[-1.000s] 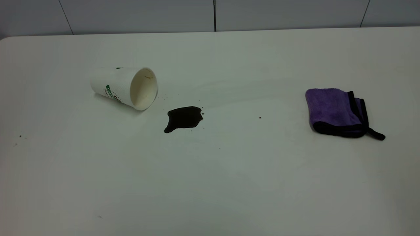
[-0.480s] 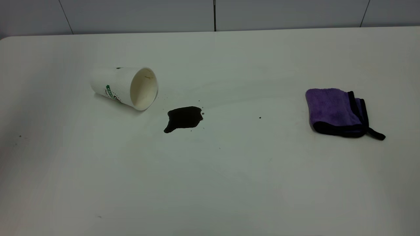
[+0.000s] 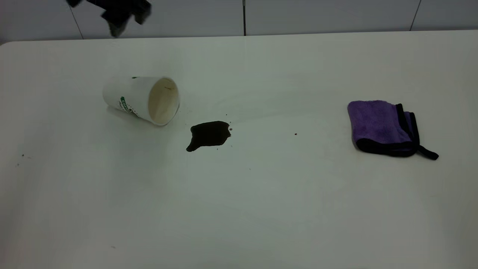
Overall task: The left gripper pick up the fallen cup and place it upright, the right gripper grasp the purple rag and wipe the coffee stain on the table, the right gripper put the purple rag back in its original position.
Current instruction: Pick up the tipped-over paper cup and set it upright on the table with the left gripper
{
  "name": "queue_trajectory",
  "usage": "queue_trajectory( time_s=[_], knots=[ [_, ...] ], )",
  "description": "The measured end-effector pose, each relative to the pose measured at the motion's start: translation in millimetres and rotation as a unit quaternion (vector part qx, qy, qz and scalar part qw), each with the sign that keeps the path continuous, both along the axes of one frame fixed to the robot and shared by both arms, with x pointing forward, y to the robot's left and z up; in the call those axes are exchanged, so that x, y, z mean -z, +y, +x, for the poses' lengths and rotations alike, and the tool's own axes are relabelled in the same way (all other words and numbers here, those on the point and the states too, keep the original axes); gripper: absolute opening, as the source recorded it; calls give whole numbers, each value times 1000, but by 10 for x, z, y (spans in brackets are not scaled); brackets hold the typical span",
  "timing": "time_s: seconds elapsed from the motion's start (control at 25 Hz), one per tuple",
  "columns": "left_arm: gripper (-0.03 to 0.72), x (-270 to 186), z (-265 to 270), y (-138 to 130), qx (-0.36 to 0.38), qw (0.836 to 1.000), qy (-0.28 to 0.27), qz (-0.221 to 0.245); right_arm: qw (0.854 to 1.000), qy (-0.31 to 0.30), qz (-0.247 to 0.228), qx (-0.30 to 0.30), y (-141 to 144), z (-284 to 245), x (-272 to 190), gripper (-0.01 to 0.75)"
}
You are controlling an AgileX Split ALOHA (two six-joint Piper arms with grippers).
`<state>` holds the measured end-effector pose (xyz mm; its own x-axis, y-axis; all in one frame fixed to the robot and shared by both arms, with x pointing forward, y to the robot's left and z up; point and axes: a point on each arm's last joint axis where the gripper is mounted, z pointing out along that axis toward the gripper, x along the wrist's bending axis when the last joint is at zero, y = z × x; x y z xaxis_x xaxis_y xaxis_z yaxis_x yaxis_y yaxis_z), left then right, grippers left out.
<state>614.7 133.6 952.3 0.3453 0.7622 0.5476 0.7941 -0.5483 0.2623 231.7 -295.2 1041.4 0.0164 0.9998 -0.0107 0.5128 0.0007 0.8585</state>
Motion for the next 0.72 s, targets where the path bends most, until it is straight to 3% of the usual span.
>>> queue_trajectory(
  time_s=[0.24, 0.72],
  knots=[
    [695, 529, 192, -331, 45, 998, 9, 50, 1000, 0, 0, 0, 0, 0, 0, 592],
    [621, 1330, 393, -371, 88, 986, 3, 144, 1000, 0, 0, 0, 0, 0, 0, 592]
  ],
)
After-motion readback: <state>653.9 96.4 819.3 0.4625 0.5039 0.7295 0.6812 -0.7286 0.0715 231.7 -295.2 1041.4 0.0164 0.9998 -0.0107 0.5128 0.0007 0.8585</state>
